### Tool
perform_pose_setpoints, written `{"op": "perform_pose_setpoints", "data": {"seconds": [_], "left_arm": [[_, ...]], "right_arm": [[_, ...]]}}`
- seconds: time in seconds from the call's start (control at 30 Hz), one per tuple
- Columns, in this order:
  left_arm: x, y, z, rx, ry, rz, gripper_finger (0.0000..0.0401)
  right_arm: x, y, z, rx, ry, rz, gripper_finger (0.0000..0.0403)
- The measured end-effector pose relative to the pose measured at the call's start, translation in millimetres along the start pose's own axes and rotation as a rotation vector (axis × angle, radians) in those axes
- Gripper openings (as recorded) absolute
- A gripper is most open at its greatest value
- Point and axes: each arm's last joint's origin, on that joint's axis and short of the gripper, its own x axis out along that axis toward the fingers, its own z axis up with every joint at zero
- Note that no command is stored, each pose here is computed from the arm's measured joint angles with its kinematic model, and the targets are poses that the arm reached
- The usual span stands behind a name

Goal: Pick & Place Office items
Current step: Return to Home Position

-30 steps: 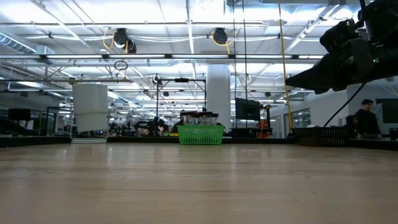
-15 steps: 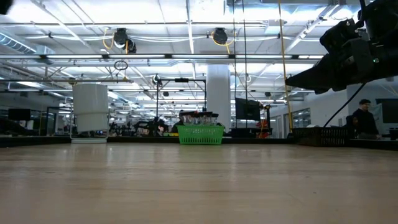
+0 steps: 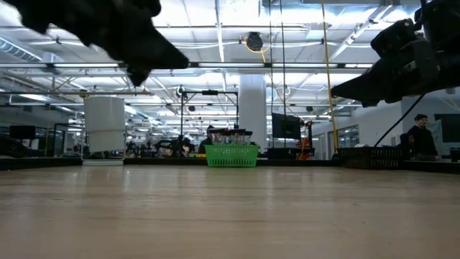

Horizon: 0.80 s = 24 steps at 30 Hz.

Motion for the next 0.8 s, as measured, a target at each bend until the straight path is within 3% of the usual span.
{"op": "perform_pose_setpoints", "data": {"seconds": [0.07,0.17,0.3,0.47,0.57,0.63,0.7,0.8], "left_arm": [[4.2,21.4,2.8,0.067,-0.116,-0.038,0.0004],[3.6,51.0,4.1,0.168,-0.245,0.033,0.0008],[-1.2,77.8,0.7,0.203,-0.278,0.129,0.0003],[-18.2,89.0,-9.1,0.227,-0.285,0.138,0.0014],[-35.9,95.7,-18.1,0.211,-0.315,0.150,0.0015],[-47.1,100.3,-24.6,0.194,-0.341,0.158,0.0008],[-57.6,104.9,-30.8,0.178,-0.371,0.165,0.0004],[-70.0,110.6,-39.2,0.164,-0.409,0.177,0.0010]], "right_arm": [[-0.5,-0.1,0.7,-0.007,-0.004,0.001,0.0001],[-1.5,-0.9,1.4,-0.016,-0.006,-0.003,0.0001],[-2.7,-6.8,1.9,-0.014,0.003,-0.030,0.0000],[-6.6,-16.2,7.5,0.007,-0.023,-0.008,0.0000],[-10.7,-24.8,-2.9,-0.017,0.155,-0.050,0.0000],[-12.3,-30.1,6.4,-0.024,0.245,-0.090,0.0000],[-15.2,-34.2,22.3,-0.038,0.221,-0.117,0.0000],[-22.9,-37.7,25.4,-0.083,0.191,-0.132,0.0000]]}}
